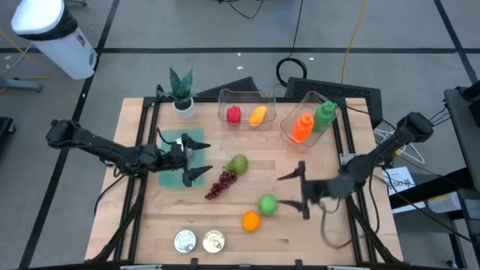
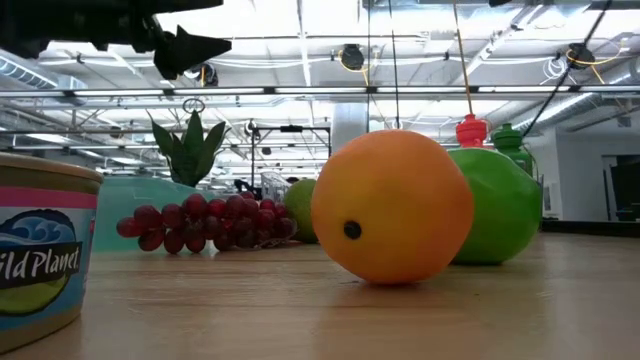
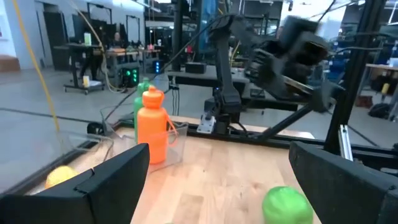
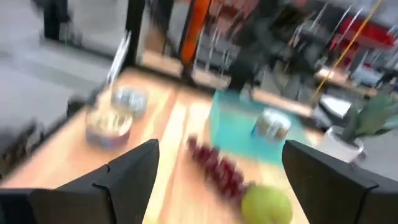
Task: Pick & Place Food Item
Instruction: Put the green apple into the left transparent bin
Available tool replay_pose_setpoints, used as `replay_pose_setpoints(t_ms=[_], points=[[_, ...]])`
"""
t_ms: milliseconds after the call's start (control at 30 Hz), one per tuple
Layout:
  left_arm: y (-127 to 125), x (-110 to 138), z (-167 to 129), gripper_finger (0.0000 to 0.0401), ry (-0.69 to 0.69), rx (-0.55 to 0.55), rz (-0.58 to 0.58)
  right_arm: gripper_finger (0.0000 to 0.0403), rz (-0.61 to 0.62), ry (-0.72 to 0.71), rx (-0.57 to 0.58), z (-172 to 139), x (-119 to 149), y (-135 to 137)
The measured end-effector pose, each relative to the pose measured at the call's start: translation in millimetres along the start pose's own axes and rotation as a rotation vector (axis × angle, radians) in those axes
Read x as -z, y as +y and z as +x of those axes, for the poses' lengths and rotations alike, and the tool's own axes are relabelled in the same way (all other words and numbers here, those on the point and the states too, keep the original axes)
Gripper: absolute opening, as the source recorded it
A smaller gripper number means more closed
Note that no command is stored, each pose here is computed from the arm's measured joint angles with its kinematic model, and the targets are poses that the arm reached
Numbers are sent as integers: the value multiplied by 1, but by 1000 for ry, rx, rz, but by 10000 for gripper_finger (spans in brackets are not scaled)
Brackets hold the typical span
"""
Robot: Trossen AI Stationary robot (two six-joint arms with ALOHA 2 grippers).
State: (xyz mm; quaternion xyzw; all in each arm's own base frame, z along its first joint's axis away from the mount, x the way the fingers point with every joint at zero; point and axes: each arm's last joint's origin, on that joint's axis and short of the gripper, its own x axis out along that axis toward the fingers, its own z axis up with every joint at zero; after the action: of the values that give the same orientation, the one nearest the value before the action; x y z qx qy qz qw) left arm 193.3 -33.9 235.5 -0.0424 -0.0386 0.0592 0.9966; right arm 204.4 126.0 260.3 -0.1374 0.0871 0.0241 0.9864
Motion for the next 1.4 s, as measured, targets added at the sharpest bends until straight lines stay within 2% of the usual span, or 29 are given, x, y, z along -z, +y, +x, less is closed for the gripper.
replay_pose_setpoints(t_ms=[100, 300, 400, 600, 767, 967, 1233, 1400], points=[[0, 1, 0, 397, 6, 0, -23, 323, -47, 165, -18, 18, -7, 19], [0, 1, 0, 397, 10, 1, -47, 351, 96, 466, -44, 48, -18, 35], [0, 1, 0, 397, 11, 2, -54, 365, 77, 561, -24, 59, -10, 38], [0, 2, 0, 397, 12, 2, -63, 372, -5, 649, -13, 80, 23, 43], [0, 3, 0, 397, 29, 0, -62, 369, 61, 701, -63, 94, 40, 44], [0, 4, 0, 397, 32, 0, -64, 370, 68, 775, -116, 108, 60, 46], [0, 4, 0, 397, 32, 0, -89, 364, 88, 785, -131, 115, 66, 44], [0, 4, 0, 397, 32, 0, -101, 334, 121, 801, -199, 112, 63, 43]])
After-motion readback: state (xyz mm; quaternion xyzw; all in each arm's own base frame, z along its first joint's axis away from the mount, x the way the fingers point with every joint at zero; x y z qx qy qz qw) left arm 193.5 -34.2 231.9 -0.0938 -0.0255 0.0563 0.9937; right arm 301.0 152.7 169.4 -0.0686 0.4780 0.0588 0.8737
